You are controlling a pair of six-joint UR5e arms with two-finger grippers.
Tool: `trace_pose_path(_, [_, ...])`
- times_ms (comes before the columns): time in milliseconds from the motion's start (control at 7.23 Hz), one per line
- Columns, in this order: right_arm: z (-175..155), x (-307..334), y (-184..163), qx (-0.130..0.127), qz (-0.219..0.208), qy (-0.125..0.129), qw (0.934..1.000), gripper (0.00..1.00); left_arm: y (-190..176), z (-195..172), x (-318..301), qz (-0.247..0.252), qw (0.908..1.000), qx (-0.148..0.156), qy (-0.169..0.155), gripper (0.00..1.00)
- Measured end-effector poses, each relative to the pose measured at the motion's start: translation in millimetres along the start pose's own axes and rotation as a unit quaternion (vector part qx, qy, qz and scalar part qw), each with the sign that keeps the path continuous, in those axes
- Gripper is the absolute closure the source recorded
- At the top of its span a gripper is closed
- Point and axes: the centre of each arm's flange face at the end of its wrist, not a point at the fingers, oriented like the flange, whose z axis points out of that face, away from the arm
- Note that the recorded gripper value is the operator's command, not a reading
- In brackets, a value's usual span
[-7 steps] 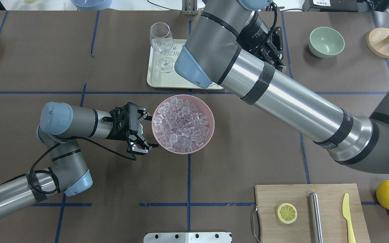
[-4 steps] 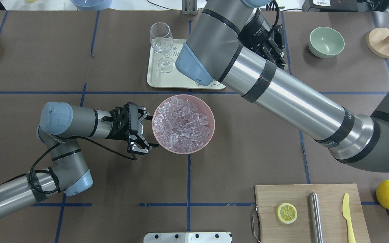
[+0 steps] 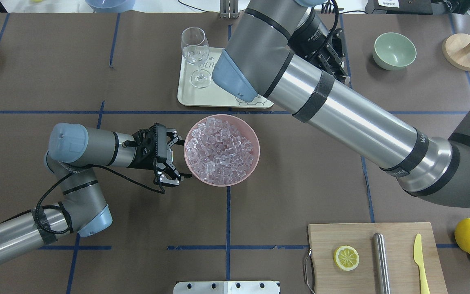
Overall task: Put ice in cup with scoop
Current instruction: 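Carry the empty scoop back toward its spot on the table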
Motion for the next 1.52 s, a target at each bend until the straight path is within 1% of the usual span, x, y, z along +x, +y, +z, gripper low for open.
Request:
trace_pose_path(277, [-11, 1, 1, -0.021, -0.019, 0.009, 0.9996, 1.0, -1, -1, 0, 0.001, 1.0, 0.002, 0.0, 0.0])
trace_pose_path(553, [-16, 3, -1, -0.026, -0.022, 0.007, 0.9994, 1.0, -2, -2, 1, 0.002, 1.0, 0.006, 0.0, 0.0])
trace_pose_path(692, [-17, 7, -1, -0.023, -0.017, -0.002, 0.9996, 1.0, -2, -2, 1, 0.003, 1.0, 0.006, 0.0, 0.0])
trace_pose_path(830, [-18, 15, 2, -0.017, -0.007, -0.018, 0.9997, 1.0, -2, -2, 1, 0.003, 1.0, 0.006, 0.0, 0.0])
trace_pose_path(968, [-15, 26, 4, -0.003, 0.006, -0.042, 0.9991, 1.0, -2, -2, 1, 0.003, 1.0, 0.006, 0.0, 0.0])
trace_pose_path(1107, [-8, 40, 7, 0.016, 0.024, -0.07, 0.9971, 1.0, -2, -2, 1, 0.003, 1.0, 0.007, 0.0, 0.0])
trace_pose_path(1245, [3, 48, 11, 0.036, 0.055, -0.094, 0.9934, 1.0, -2, -2, 1, 0.003, 1.0, 0.007, 0.0, 0.0])
trace_pose_path(1383, [17, 52, 23, 0.062, 0.103, -0.11, 0.9866, 1.0, -2, -2, 1, 0.004, 1.0, 0.007, 0.0, 0.0])
trace_pose_path(1522, [36, 53, 40, 0.087, 0.153, -0.123, 0.9766, 1.0, -2, -2, 1, 0.004, 1.0, 0.007, 0.001, 0.0])
